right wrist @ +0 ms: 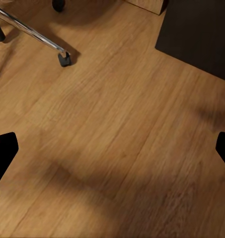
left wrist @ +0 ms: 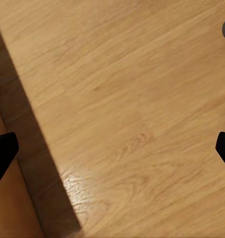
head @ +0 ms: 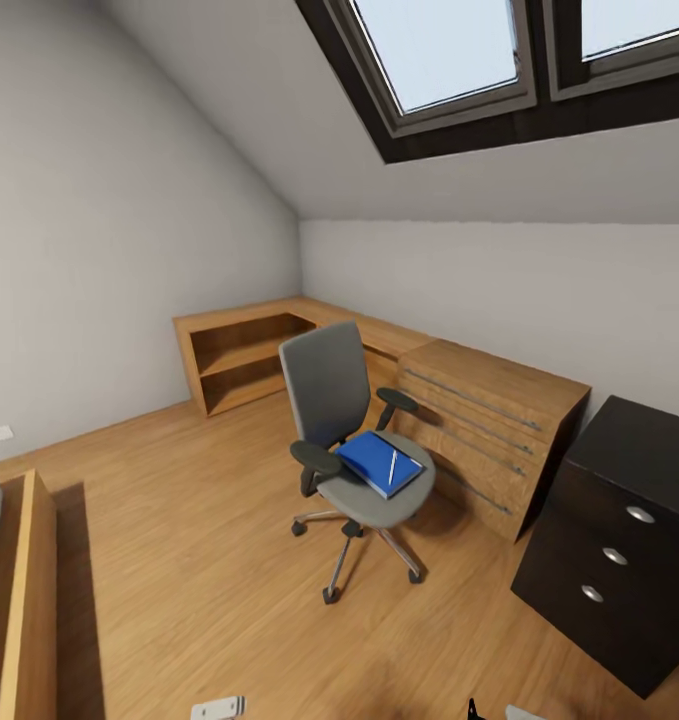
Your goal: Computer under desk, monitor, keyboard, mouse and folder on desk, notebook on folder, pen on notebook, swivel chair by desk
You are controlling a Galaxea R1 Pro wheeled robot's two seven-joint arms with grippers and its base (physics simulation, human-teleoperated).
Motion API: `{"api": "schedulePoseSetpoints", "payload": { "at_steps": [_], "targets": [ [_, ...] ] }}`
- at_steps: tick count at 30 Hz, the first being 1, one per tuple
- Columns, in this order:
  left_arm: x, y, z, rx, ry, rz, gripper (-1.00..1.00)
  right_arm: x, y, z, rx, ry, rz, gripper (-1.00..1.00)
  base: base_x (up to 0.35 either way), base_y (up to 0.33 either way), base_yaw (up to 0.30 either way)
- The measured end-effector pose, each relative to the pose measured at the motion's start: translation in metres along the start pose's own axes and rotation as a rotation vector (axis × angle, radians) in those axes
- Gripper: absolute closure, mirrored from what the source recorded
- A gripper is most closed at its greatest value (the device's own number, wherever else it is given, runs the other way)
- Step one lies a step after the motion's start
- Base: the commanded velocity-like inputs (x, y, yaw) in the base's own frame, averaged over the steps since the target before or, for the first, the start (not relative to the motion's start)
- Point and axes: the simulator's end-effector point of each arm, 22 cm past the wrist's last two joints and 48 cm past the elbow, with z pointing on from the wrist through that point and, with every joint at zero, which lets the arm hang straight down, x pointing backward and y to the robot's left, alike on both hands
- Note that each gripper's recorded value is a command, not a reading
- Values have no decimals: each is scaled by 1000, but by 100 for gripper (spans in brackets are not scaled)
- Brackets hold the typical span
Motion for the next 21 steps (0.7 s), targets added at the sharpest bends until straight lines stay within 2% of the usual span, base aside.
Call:
{"api": "schedulePoseSetpoints", "payload": {
  "at_steps": [21],
  "targets": [
    [-20, 8, -25, -3, 4, -1, -100, -25, -1, -22, 0, 1, 0, -100, 0, 0, 0]
  ]
}}
